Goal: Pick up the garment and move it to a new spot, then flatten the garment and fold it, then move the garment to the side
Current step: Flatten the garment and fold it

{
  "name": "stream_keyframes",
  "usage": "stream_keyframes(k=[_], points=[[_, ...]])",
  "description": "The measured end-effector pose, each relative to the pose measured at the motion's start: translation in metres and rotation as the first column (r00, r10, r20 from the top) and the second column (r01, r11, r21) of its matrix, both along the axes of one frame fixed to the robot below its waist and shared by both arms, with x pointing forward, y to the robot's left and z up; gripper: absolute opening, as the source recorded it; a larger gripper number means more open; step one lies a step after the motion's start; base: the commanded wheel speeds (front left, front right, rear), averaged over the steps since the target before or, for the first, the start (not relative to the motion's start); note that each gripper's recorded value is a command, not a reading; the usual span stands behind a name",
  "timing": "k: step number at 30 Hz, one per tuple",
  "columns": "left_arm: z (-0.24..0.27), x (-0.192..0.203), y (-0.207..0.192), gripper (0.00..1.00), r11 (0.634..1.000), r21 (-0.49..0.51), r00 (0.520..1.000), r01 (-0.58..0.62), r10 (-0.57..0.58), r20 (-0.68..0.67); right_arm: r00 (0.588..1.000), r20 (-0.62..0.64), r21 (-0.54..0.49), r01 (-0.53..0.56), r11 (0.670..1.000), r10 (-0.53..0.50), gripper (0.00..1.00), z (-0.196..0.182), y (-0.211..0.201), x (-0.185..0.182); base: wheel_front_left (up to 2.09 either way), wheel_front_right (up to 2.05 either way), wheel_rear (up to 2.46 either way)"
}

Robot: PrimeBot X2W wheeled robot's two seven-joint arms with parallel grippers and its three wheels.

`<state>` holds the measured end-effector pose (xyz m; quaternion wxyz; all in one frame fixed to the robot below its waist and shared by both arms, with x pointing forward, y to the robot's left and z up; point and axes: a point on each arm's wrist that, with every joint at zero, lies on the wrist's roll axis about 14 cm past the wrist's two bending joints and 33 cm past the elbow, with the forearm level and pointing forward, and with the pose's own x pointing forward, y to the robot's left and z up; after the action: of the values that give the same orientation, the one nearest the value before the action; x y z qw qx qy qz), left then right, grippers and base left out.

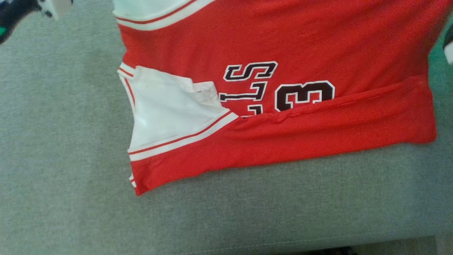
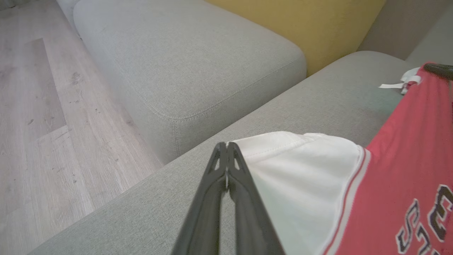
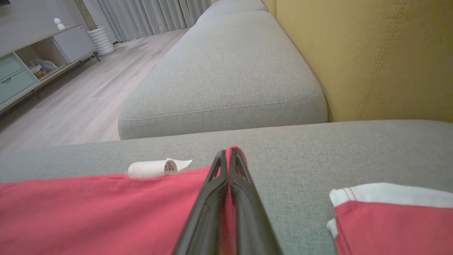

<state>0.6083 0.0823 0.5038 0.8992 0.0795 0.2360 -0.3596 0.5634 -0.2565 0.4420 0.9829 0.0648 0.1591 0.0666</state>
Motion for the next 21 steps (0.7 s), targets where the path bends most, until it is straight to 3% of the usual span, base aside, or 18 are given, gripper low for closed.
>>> stream_keyframes(k=[12, 21], points=[[-0.032, -0.094, 0.038, 0.00, 1.000, 0.011, 0.993, 0.029, -0.027, -0.111, 0.994, -0.107, 0.050, -0.013, 0.999, 0.019, 0.00, -0.026, -0.002, -0.049, 0.00, 0.00, 0.00], [-0.043, -0.152, 0.042, 0.00, 1.000, 0.002, 0.983, 0.025, -0.024, -0.182, 0.985, -0.171, 0.044, -0.010, 0.999, 0.018, 0.00, -0.045, -0.006, -0.079, 0.00, 0.00, 0.00]])
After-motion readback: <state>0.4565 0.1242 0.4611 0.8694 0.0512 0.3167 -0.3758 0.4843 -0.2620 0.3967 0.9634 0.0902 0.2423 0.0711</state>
